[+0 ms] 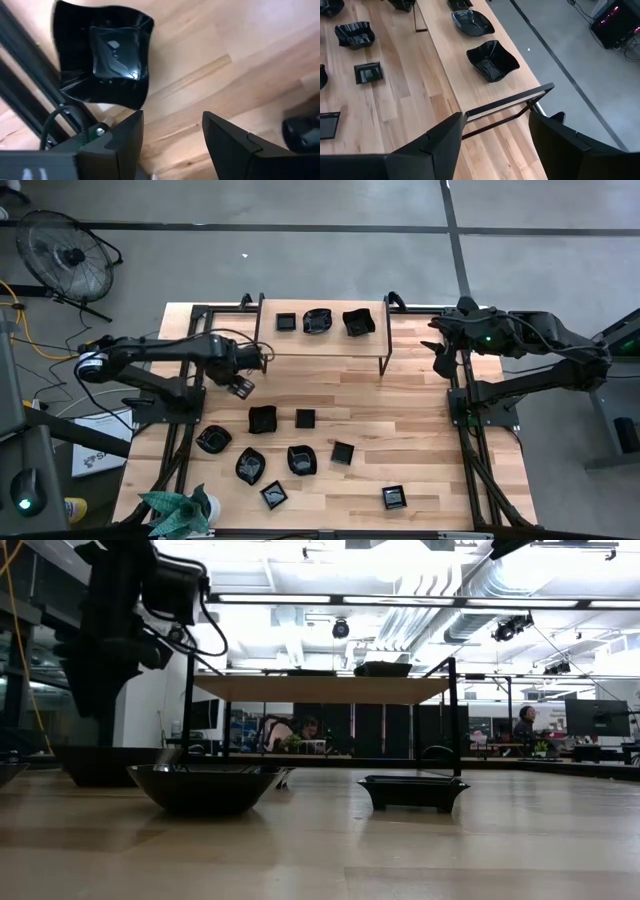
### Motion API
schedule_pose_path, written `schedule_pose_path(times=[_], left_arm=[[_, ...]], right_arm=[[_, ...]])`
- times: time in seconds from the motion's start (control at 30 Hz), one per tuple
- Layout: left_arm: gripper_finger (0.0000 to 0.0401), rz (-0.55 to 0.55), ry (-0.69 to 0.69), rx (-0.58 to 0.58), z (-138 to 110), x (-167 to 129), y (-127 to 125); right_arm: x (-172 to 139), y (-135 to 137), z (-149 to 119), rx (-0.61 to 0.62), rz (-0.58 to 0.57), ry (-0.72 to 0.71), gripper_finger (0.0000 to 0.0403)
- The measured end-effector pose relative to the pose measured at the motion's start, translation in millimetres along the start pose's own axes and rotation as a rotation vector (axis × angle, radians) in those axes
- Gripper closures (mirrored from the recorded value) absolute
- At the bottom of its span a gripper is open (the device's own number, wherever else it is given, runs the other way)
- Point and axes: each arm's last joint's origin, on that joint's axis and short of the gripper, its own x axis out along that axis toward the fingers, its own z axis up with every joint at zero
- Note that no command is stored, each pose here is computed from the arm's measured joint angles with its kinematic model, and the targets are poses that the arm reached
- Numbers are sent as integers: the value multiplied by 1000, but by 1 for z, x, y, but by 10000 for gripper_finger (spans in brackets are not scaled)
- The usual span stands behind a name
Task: Pick & Place Mini shaped plates
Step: Stack the square-shaped plate on the square-shaped plate
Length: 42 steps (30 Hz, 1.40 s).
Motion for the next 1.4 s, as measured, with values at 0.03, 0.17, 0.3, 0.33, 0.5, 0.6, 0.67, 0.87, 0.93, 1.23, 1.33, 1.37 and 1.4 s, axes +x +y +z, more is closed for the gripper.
schedule_pose_path(times=[0.03,0.17,0.3,0.33,0.5,0.6,0.67,0.87,0.93,1.23,1.33,1.37,1.4], left_arm=[[204,16,-8,-7,-1,1,-2],[204,62,-11,4,-2,5,-8],[204,104,25,35,-2,14,-17],[204,117,35,38,-1,17,-19],[204,185,80,35,3,32,-26],[204,226,77,36,4,36,-28],[204,255,55,26,6,38,-28],[204,263,1,51,8,40,-29],[204,256,-11,60,8,44,-29],[204,271,58,25,-3,59,-21],[204,266,75,19,-5,62,-20],[204,264,74,16,-5,63,-20],[204,260,71,15,-5,63,-20]], right_arm=[[0,0,0,1,0,0,178],[0,0,0,5,0,0,178],[0,0,0,8,11,1,178],[0,0,0,8,17,2,178],[0,1,0,9,24,3,178],[0,1,0,25,24,3,178],[0,1,0,35,24,3,178],[0,1,0,53,24,2,178],[0,1,1,62,24,-2,179],[0,1,2,76,26,-14,178],[0,1,2,79,26,-14,179],[0,1,2,79,26,-15,178],[0,1,2,80,26,-16,178]])
